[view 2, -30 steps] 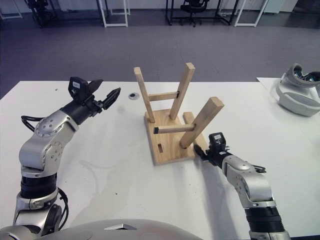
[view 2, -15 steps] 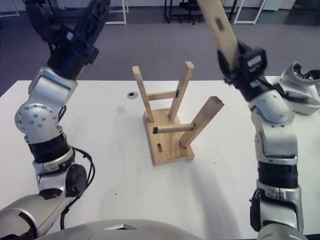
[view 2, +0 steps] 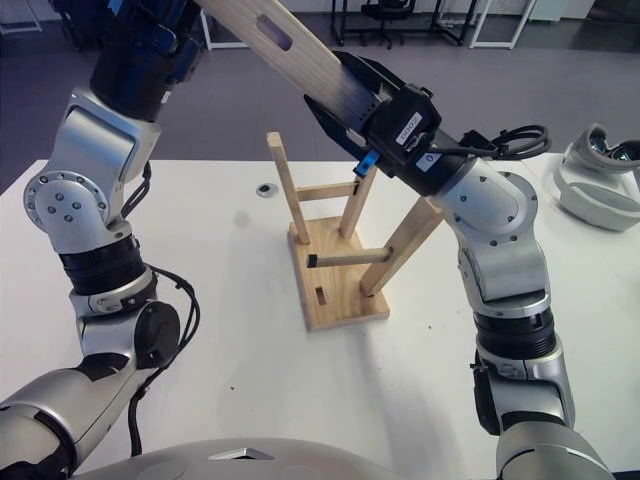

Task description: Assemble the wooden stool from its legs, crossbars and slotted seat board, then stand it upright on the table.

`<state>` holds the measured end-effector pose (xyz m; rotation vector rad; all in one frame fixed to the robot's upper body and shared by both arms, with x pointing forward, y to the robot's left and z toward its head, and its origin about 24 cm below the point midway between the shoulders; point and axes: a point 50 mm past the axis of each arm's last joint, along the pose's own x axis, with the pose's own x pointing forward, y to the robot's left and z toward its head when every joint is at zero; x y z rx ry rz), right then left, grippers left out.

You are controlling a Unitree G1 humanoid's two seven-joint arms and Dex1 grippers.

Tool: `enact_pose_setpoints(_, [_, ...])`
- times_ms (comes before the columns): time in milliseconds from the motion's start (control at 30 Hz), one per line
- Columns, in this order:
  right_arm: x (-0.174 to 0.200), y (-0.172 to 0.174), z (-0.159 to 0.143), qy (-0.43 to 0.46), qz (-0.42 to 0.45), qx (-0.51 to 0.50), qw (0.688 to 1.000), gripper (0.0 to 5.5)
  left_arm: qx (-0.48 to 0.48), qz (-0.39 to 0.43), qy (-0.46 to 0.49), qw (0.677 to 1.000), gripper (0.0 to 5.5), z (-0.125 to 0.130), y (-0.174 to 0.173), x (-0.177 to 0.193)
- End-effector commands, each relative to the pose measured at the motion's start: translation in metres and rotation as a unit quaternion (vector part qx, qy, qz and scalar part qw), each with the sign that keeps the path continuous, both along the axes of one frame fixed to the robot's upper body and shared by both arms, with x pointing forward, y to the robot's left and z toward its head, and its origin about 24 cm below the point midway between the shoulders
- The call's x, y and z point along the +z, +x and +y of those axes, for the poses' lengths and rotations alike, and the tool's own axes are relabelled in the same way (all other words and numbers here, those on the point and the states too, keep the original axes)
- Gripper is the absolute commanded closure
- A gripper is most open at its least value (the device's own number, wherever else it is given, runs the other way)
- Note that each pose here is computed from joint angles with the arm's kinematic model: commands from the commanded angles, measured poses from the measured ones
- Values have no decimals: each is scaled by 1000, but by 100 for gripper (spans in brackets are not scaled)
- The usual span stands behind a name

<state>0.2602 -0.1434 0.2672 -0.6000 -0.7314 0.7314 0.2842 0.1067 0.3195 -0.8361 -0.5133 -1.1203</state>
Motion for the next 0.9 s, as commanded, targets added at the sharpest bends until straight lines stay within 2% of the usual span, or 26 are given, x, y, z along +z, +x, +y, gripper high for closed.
enact_pose_setpoints(33, [0,-2,0,1,-7,1,1000,343,5,2,-1,1000,352,2,-1,-2])
enact_pose_setpoints(233, [2,-5,3,5,-14,6,1000,343,9,10,-1,1000,440,2,-1,-4])
enact_pose_setpoints(300, [1,-5,4,3,-11,9,1000,343,8,11,0,1000,445,1,-1,-5])
enact_pose_setpoints(333, [1,-5,4,2,-10,10,1000,305,7,12,0,1000,445,1,-2,-5])
enact_pose_setpoints(600, [-3,-4,2,-5,-6,-4,1000,183,18,24,-6,1000,447,10,-7,-10])
enact_pose_setpoints(767, [2,-3,-7,21,-7,-29,999,97,75,44,-14,996,447,41,-10,-15])
enact_pose_setpoints(900, [8,-5,-25,63,5,-63,996,80,114,76,10,990,447,63,-15,-30])
